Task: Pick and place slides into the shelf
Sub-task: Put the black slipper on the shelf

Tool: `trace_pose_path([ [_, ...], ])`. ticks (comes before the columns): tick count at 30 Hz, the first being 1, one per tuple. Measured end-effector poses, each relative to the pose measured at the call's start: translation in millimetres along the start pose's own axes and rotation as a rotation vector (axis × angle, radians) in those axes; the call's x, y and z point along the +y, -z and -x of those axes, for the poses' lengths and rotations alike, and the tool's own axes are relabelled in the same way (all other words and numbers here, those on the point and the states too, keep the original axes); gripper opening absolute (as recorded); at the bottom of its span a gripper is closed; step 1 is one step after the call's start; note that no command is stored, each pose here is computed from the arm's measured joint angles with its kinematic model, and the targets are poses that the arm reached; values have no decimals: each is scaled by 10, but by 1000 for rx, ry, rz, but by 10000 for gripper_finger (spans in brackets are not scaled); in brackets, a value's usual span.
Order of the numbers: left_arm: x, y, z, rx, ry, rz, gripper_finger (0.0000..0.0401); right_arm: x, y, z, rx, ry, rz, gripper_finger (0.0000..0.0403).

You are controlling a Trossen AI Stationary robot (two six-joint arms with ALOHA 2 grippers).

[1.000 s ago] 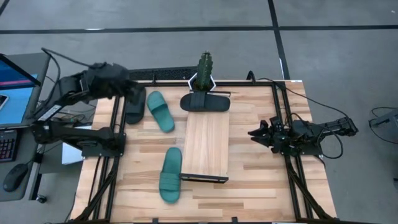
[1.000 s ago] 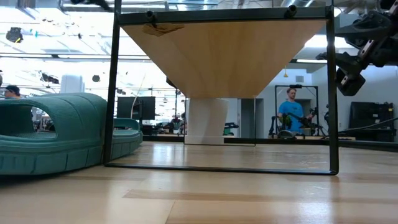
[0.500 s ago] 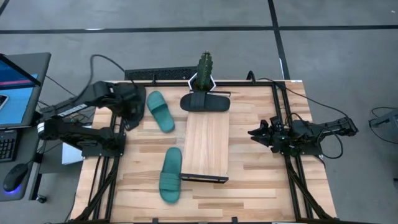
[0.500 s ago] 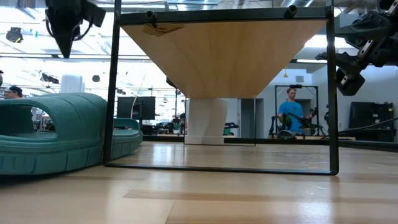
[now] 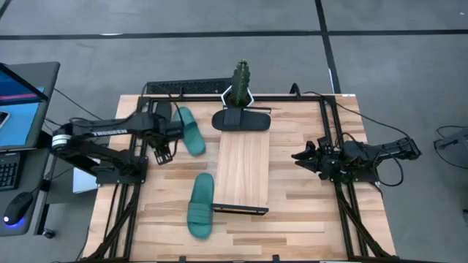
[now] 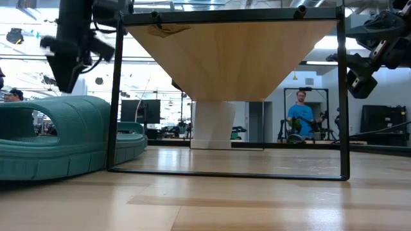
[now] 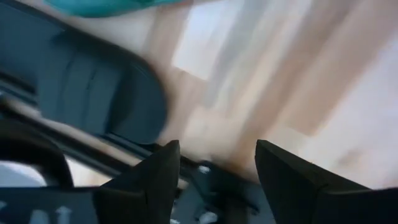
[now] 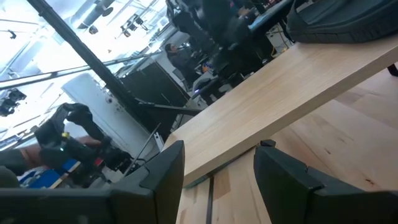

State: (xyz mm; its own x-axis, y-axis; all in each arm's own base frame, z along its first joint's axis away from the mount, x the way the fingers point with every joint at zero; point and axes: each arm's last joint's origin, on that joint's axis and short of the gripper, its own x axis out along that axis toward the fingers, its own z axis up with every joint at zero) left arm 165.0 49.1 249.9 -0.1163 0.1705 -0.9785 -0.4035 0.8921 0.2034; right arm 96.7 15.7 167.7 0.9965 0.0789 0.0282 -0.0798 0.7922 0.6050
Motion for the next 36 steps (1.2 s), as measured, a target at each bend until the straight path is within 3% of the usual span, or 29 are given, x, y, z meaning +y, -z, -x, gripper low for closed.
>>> trace_pose_path([
  [5, -33, -9, -203, 60, -143, -14, 198, 3, 2, 0, 7, -10, -17, 178],
  [12, -98, -27, -508, 99, -150, -24, 198, 4, 2, 0, 8, -12, -26, 178],
  [21, -136, -149, -684, 109, -159, -16, 198, 4, 1, 0, 8, -13, -27, 178],
  [27, -148, -208, -831, 192, -270, -7, 198, 5, 1, 0, 8, -13, -81, 178],
  [36, -79, -265, -978, 285, -289, 26, 198, 11, -7, 0, 1, -19, -135, 178],
])
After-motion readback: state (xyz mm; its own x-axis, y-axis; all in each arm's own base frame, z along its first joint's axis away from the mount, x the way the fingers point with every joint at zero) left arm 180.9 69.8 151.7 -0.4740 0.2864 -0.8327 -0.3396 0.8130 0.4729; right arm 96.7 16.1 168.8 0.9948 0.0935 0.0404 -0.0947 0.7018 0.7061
